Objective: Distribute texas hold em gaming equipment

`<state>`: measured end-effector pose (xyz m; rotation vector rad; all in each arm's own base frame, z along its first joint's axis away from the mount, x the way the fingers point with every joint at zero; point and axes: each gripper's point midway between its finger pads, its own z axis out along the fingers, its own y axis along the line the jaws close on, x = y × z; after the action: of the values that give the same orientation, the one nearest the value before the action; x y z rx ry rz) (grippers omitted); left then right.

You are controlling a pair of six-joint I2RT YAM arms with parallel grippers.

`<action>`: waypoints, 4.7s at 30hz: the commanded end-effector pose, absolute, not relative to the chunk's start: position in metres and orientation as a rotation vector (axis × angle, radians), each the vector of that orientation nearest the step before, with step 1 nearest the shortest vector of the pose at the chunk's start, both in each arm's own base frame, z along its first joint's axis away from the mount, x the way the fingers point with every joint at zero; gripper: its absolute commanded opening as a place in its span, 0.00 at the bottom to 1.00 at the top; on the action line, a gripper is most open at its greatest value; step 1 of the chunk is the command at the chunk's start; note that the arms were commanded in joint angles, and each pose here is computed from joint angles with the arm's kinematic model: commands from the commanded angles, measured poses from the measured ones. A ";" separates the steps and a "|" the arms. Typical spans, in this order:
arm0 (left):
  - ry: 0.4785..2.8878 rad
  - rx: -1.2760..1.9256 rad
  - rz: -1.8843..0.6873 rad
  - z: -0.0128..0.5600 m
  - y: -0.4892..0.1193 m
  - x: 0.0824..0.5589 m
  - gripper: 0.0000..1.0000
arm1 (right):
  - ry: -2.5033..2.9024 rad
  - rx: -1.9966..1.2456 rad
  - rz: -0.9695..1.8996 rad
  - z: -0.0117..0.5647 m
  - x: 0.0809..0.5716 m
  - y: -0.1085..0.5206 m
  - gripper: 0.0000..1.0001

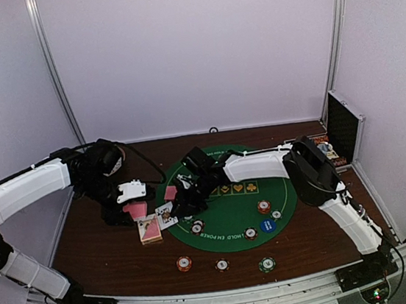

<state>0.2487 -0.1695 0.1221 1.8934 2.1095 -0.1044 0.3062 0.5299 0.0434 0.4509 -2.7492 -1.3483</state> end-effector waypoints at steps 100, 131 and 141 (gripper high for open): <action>2.090 1.778 -0.232 0.177 -0.205 0.256 0.33 | -2.437 0.279 -2.116 0.198 0.259 0.567 0.70; 2.080 1.794 -0.208 0.180 -0.202 0.252 0.33 | -2.369 0.231 -2.045 0.168 0.264 0.582 0.68; 2.078 1.795 -0.201 0.180 -0.201 0.252 0.33 | -2.494 0.231 -1.962 0.163 0.278 0.551 0.62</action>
<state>0.2475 -0.1971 0.1620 1.8161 2.1460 -0.2114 0.2675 0.5712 0.1688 0.2490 -2.4091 -2.0387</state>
